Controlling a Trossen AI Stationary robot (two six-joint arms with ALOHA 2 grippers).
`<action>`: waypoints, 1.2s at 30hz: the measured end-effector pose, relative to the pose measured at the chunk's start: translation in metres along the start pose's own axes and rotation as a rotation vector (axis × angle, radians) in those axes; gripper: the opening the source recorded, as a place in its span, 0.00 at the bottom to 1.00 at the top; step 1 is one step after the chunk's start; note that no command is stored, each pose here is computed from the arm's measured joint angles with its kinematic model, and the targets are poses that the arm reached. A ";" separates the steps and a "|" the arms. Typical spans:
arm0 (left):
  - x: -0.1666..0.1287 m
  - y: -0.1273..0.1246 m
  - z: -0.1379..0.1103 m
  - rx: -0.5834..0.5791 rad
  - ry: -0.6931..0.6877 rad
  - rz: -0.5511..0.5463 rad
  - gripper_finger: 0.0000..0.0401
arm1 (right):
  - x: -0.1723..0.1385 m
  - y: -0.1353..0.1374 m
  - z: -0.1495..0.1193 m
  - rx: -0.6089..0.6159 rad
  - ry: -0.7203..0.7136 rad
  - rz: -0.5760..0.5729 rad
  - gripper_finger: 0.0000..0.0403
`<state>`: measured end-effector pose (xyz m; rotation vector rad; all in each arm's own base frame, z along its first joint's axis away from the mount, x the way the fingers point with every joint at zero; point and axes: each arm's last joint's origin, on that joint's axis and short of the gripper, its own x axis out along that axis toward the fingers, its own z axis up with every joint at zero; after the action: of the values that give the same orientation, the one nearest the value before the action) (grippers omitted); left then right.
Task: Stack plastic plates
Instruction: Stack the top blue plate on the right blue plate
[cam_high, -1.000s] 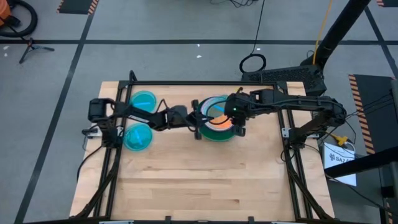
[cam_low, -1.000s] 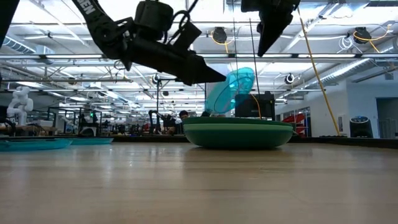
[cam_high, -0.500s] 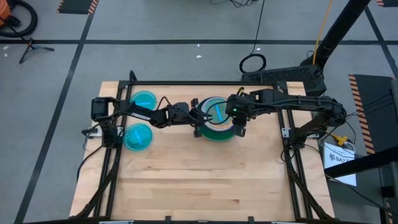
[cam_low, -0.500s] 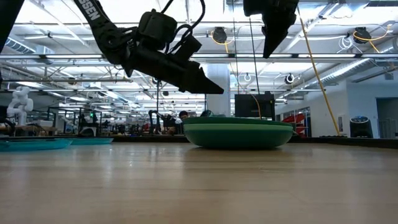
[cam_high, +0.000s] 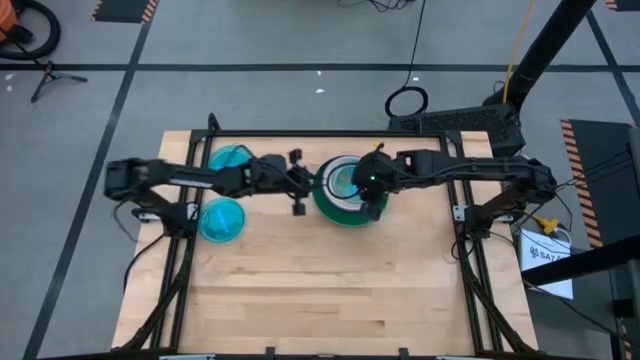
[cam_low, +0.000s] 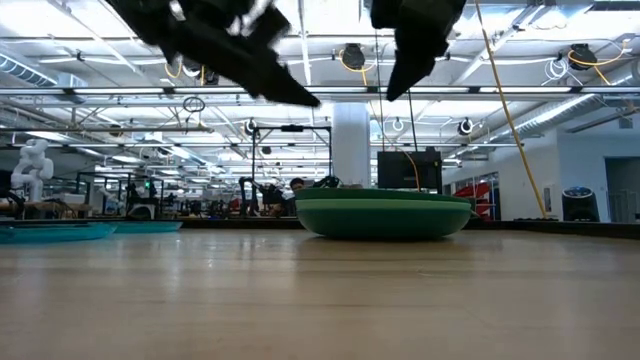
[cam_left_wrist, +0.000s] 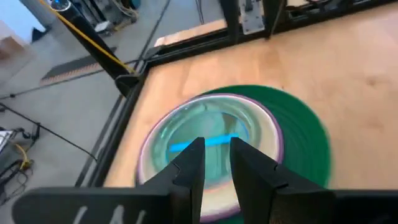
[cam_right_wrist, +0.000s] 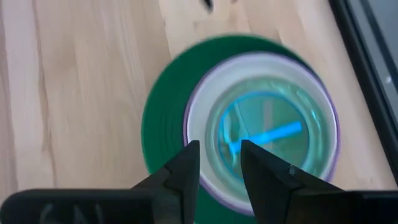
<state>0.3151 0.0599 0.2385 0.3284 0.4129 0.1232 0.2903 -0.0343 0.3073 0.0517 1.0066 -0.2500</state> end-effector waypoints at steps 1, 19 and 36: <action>-0.012 0.003 0.006 0.006 0.002 0.001 0.21 | 0.004 0.000 0.000 -0.005 -0.023 0.002 0.28; -0.126 0.026 -0.026 -0.349 0.594 0.317 0.21 | 0.017 0.002 0.015 -0.196 -0.275 -0.017 0.28; -0.089 0.083 -0.096 -0.536 0.877 0.298 0.20 | 0.034 -0.024 -0.017 -0.310 -0.354 -0.060 0.28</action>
<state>0.1903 0.1488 0.2166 -0.2229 1.1676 0.6682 0.2881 -0.0616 0.2710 -0.2964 0.6849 -0.1487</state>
